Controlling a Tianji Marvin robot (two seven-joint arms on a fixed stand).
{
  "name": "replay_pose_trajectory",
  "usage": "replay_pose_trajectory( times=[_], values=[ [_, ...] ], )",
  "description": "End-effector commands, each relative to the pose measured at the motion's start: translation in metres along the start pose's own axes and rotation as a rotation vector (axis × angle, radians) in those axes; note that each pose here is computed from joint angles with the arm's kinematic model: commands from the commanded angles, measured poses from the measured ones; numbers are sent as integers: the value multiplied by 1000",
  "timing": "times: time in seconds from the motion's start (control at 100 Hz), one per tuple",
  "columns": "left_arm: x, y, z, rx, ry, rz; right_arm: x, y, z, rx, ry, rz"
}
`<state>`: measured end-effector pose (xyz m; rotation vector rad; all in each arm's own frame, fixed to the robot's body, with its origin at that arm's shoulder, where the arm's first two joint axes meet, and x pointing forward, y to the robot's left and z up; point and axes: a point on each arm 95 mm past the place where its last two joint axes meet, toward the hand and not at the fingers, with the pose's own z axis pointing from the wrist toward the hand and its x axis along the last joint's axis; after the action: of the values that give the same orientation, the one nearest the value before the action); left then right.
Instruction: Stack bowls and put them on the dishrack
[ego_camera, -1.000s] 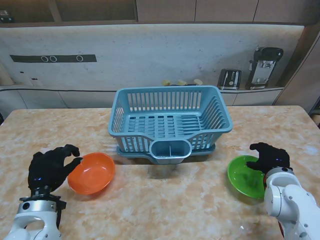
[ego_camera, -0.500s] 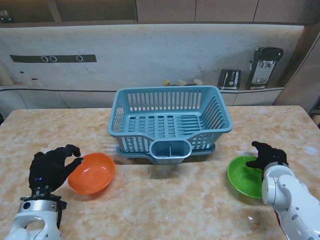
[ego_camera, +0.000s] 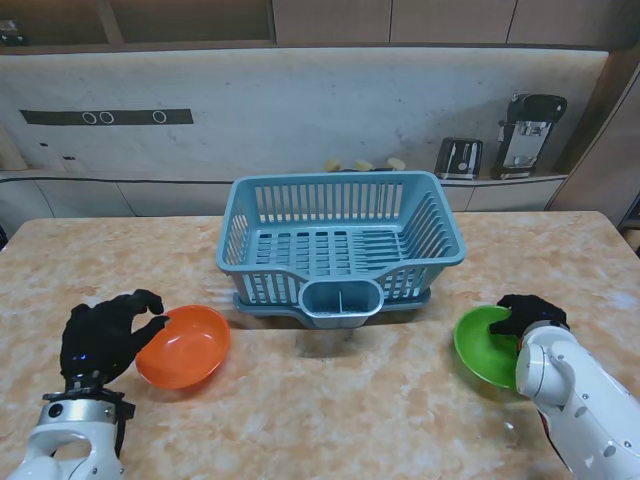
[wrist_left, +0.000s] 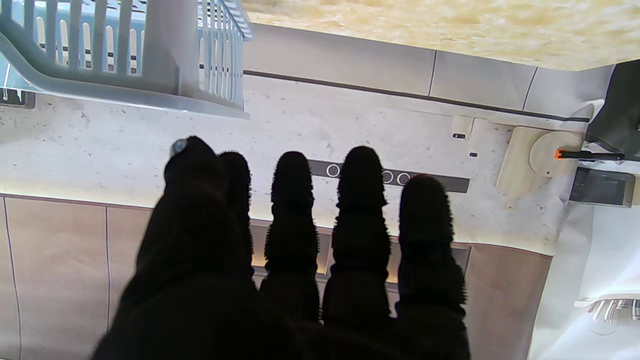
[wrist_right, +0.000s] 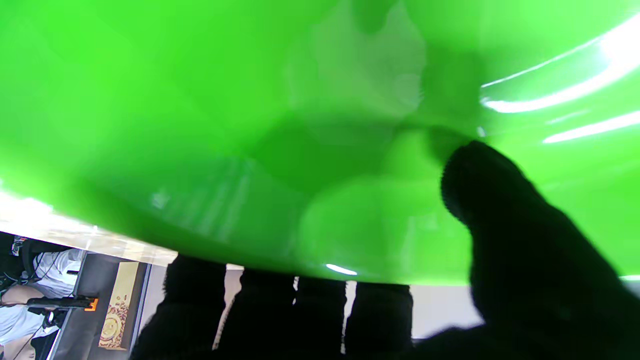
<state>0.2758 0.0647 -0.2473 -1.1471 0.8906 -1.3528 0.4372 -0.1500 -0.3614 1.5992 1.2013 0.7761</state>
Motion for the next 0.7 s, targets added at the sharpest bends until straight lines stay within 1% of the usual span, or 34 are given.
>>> replay_pose_trajectory(
  times=[0.0, 0.21, 0.32, 0.38, 0.53, 0.69],
  values=[
    [3, 0, -1, -15, 3, -6, 0, -15, -1, 40, -4, -6],
    [4, 0, 0, -19, 9, -5, -2, -16, -3, 30, 2, 30],
    [3, -1, -1, -20, 8, -3, -3, -14, -7, 31, 2, 88],
    [3, -1, -1, -19, 7, -3, -2, -12, -10, 20, 5, 122],
    [3, -1, -1, -17, 4, -3, -2, -6, -19, -9, 16, 185],
    [3, -2, -1, -16, 5, -3, -3, 2, -32, -29, 36, 220]
  ],
)
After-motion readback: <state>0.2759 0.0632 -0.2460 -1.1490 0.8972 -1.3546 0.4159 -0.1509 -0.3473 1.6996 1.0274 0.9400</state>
